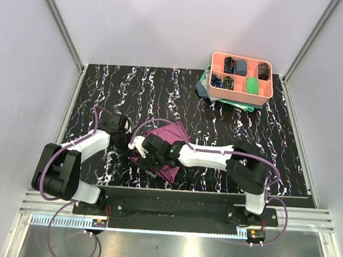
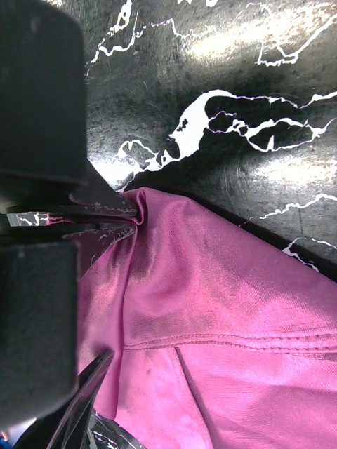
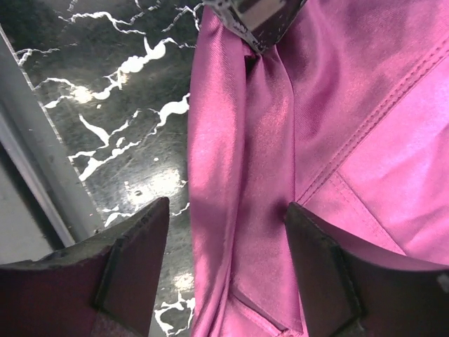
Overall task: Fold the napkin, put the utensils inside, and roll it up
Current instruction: Roll the napkin with the utensil
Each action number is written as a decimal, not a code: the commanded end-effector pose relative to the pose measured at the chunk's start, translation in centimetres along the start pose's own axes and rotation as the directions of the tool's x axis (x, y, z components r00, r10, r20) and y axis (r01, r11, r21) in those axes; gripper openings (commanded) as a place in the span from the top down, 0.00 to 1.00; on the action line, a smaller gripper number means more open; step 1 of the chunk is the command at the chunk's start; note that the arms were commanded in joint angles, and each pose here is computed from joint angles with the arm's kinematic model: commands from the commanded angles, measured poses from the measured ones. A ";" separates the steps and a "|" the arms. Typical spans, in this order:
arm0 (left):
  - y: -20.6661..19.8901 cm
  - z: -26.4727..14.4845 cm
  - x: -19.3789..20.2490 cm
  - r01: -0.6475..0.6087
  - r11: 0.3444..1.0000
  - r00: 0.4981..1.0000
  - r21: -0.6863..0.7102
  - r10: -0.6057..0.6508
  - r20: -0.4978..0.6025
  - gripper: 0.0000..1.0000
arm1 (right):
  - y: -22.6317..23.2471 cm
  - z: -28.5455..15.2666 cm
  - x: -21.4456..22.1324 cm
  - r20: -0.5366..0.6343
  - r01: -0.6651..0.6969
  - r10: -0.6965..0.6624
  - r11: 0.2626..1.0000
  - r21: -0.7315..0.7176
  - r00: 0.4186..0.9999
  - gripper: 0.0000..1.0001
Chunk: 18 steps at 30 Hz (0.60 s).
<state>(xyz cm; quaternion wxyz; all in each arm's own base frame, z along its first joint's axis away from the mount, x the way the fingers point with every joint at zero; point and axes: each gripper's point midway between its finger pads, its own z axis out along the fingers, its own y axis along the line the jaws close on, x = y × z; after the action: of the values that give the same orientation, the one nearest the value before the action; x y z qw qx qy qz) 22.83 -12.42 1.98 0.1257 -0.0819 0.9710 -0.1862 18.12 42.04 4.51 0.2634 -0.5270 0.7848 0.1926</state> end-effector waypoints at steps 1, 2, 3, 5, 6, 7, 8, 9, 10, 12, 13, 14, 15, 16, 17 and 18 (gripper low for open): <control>-0.7 -0.3 -1.0 -0.027 0.999 0.999 0.026 0.026 0.022 1.00 | -1.0 -0.4 -3.7 0.100 0.004 -0.005 1.000 0.019 0.995 0.31; -0.7 -0.3 -1.0 -0.026 0.999 0.999 0.026 0.026 0.021 1.00 | -1.5 -0.4 -3.6 0.099 -0.009 0.007 1.000 0.021 0.995 0.33; -0.7 -0.2 -1.0 -0.028 0.999 0.999 0.026 0.027 0.021 1.00 | -1.5 -0.4 -3.5 0.097 -0.015 0.013 1.000 0.013 0.995 0.34; -0.7 -0.2 -1.0 -0.027 0.999 0.999 0.026 0.027 0.019 1.00 | -2.0 -0.7 -3.4 0.101 -0.031 0.031 0.999 0.004 0.994 0.41; -0.7 -0.2 -1.0 -0.028 0.999 0.999 0.026 0.027 0.021 1.00 | -2.0 -0.7 -3.3 0.100 -0.037 0.038 0.999 -0.014 0.994 0.44; -0.7 -0.2 -1.0 -0.027 0.999 0.999 0.025 0.027 0.020 1.00 | -2.0 -0.8 -3.3 0.101 -0.043 0.046 0.999 -0.024 0.994 0.46; -0.7 -0.2 -1.0 -0.029 0.999 0.999 0.025 0.029 0.021 1.00 | -2.5 -0.7 -3.1 0.097 -0.057 0.060 0.998 -0.031 0.993 0.51; -0.8 -0.2 -1.1 -0.028 0.999 0.999 0.026 0.028 0.022 1.00 | -2.1 -0.5 -2.8 0.088 -0.063 0.068 0.996 -0.067 0.994 0.52; -0.8 -0.3 -1.1 -0.029 0.999 0.999 0.027 0.028 0.024 1.00 | -2.0 -0.4 -2.7 0.083 -0.071 0.078 0.994 -0.085 0.993 0.53; -0.8 -0.3 -1.2 -0.029 0.999 0.999 0.027 0.028 0.024 1.00 | -1.9 0.0 -2.1 0.068 -0.086 0.095 0.988 -0.126 0.993 0.57; -0.8 -0.2 -1.2 -0.031 0.999 0.999 0.027 0.030 0.025 1.00 | -1.9 0.0 -2.1 0.068 -0.091 0.101 0.987 -0.135 0.993 0.58; -0.8 -0.3 -1.2 -0.030 0.999 0.999 0.028 0.029 0.026 1.00 | -1.8 0.1 -2.1 0.065 -0.092 0.102 0.985 -0.144 0.993 0.59; -0.8 -0.3 -1.2 -0.031 0.999 0.999 0.028 0.030 0.026 1.00 | -1.7 0.1 -1.9 0.061 -0.095 0.106 0.982 -0.161 0.992 0.60; -0.9 -0.3 -1.4 -0.032 0.999 0.999 0.031 0.031 0.033 1.00 | -1.6 0.2 -1.8 0.056 -0.098 0.109 0.981 -0.168 0.992 0.62; -0.9 -0.3 -1.4 -0.032 0.999 0.999 0.031 0.031 0.033 1.00 | -1.6 0.3 -1.7 0.053 -0.102 0.113 0.979 -0.176 0.992 0.64; -1.0 -0.3 -1.5 -0.033 0.999 0.999 0.036 0.031 0.039 1.00 | -1.5 0.5 -1.5 0.046 -0.108 0.119 0.976 -0.190 0.992 0.67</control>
<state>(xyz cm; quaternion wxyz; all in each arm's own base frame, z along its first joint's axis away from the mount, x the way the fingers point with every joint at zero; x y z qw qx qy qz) 22.87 -12.44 2.01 0.1262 -0.0816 0.9709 -0.1865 20.40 41.49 4.56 0.2335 -0.4966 0.7964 0.2543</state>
